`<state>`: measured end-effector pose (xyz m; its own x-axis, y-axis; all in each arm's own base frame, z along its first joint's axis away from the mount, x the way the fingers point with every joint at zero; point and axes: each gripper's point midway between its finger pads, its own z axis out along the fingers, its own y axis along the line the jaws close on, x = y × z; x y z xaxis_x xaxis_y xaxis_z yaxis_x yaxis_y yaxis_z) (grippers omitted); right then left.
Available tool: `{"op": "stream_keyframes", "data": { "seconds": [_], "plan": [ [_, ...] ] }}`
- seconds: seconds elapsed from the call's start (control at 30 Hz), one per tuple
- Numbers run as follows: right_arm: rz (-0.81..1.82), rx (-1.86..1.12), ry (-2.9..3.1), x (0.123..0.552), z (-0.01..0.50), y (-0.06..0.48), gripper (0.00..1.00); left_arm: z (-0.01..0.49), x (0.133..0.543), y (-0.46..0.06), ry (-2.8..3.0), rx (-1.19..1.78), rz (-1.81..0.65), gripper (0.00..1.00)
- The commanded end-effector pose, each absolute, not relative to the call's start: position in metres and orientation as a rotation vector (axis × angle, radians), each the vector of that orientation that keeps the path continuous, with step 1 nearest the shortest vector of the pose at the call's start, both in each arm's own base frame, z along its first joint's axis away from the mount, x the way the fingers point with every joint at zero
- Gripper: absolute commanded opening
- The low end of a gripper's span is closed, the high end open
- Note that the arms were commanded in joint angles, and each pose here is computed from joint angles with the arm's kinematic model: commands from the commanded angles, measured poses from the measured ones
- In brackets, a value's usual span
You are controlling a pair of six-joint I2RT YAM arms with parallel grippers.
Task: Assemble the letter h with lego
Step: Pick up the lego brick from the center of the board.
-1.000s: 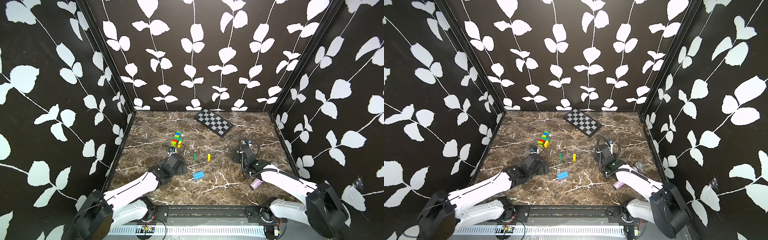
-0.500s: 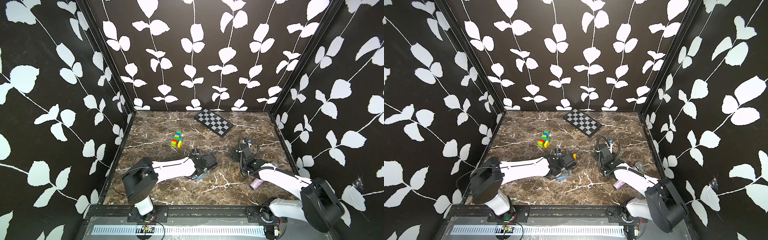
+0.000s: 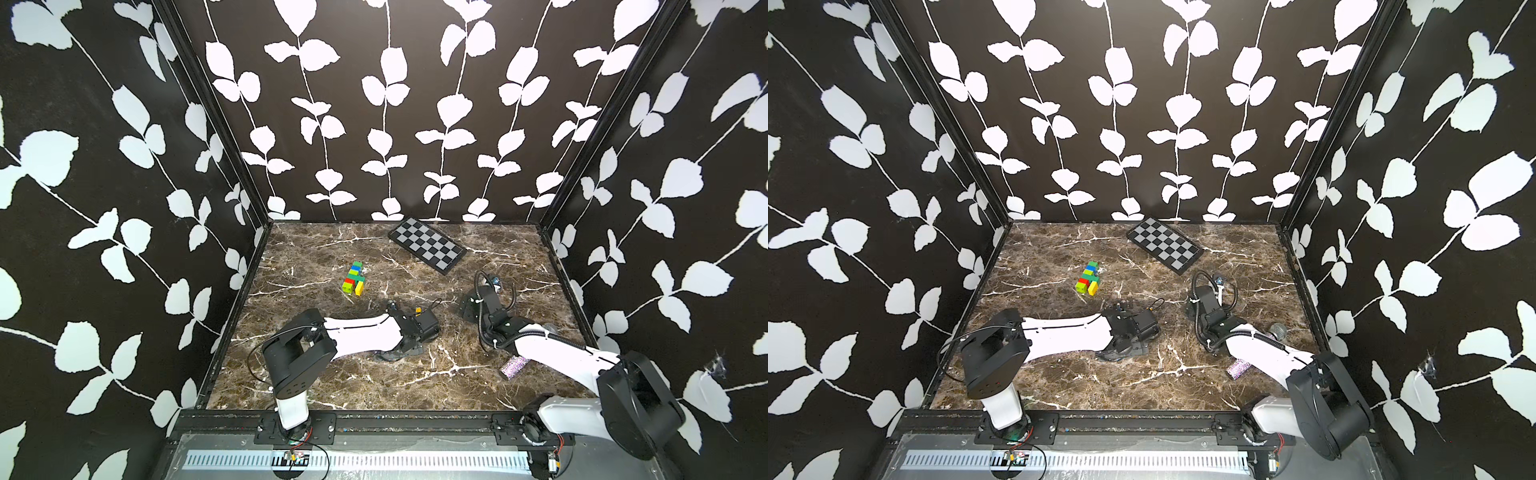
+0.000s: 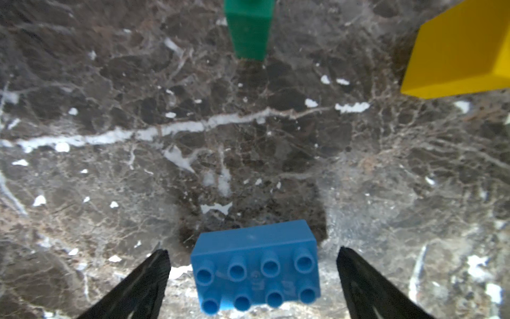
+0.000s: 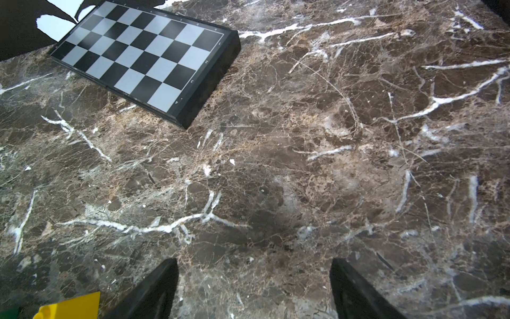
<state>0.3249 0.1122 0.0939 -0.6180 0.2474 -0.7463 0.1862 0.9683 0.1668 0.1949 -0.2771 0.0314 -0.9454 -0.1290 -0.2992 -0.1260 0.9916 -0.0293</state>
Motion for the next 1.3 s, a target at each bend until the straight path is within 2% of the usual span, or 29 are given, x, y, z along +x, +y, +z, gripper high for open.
{"op": "stream_keyframes", "data": {
  "seconds": [0.0,0.33,0.57,0.9,1.27],
  "plan": [
    [0.121,0.323,2.221,0.335,0.105,0.117,0.86,0.030,0.197,-0.279,2.839,-0.216,-0.049,0.95],
    [0.121,0.320,2.226,0.335,0.104,0.118,0.86,0.019,0.195,-0.277,2.862,-0.218,-0.060,0.88],
    [0.125,0.307,2.241,0.337,0.101,0.121,0.85,0.020,0.194,-0.277,2.871,-0.196,-0.051,0.76],
    [0.130,0.302,2.249,0.337,0.100,0.123,0.85,0.029,0.196,-0.277,2.863,-0.147,-0.039,0.80],
    [0.131,0.298,2.256,0.337,0.098,0.124,0.85,0.031,0.197,-0.280,2.869,-0.131,-0.031,0.79]
  ]
}}
